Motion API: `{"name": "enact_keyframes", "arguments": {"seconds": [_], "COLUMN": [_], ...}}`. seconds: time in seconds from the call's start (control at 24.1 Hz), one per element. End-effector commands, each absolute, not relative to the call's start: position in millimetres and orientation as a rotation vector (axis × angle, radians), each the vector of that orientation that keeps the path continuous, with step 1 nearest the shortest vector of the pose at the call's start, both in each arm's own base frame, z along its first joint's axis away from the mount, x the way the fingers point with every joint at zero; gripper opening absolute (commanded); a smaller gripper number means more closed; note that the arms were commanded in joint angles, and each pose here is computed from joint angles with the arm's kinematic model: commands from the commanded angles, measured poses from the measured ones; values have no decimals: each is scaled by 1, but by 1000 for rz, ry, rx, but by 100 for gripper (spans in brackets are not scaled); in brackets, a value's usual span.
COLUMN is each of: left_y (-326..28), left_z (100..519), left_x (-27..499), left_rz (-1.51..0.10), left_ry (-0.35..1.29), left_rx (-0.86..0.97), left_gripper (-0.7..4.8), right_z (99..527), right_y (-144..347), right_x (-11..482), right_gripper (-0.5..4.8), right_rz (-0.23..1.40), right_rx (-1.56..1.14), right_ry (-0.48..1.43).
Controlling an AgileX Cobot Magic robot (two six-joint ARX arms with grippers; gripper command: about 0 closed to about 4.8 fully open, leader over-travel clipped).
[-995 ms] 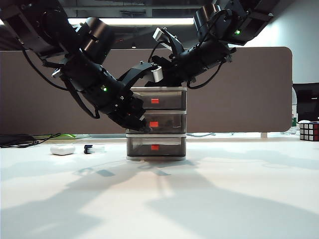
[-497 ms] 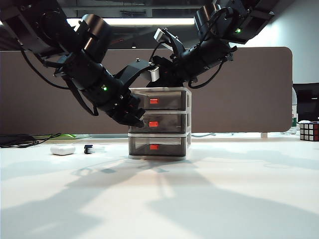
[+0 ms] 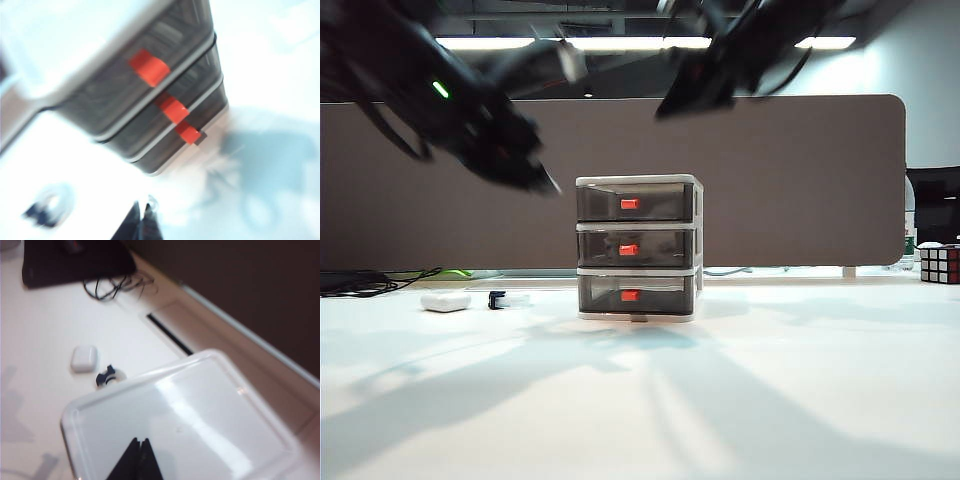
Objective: Open the second layer of the drawer on the table, pick up a pack of napkins on the table and put it in, and finally close the drawer.
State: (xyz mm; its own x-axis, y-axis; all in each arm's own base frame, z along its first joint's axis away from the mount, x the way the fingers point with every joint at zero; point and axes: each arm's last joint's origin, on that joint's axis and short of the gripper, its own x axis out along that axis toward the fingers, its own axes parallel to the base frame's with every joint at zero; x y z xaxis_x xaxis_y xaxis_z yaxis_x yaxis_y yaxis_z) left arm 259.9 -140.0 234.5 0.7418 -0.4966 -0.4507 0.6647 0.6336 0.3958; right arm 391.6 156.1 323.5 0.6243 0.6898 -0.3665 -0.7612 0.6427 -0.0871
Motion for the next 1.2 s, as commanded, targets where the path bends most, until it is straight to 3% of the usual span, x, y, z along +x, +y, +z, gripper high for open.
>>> {"name": "enact_keyframes", "arguments": {"seconds": [0.04,0.25,0.41,0.54,0.79,0.99,1.2], "left_y": [-125,-99,-76,-64,-51,-44,-40], "left_z": [244,249,246,235,214,203,197], "left_x": [235,184,147,127,101,88,80], "left_rz": [-623,-582,-450,-398,-419,-423,-435], "left_ry": [280,224,167,140,39,-34,-52], "left_rx": [515,337,252,96,1,-46,-55], "left_gripper": [-6,-6,-6,-6,-6,-6,-6], "right_z": [346,375,371,344,273,232,204], "right_y": [145,127,105,88,60,47,35], "right_x": [371,320,262,217,145,109,87], "right_gripper": [-5,-5,-5,-5,-5,-5,-4], "right_rz": [866,860,811,743,616,596,471], "right_rx": [-258,-287,-248,-182,-49,-12,43], "right_ry": [325,261,227,223,223,168,117]}}
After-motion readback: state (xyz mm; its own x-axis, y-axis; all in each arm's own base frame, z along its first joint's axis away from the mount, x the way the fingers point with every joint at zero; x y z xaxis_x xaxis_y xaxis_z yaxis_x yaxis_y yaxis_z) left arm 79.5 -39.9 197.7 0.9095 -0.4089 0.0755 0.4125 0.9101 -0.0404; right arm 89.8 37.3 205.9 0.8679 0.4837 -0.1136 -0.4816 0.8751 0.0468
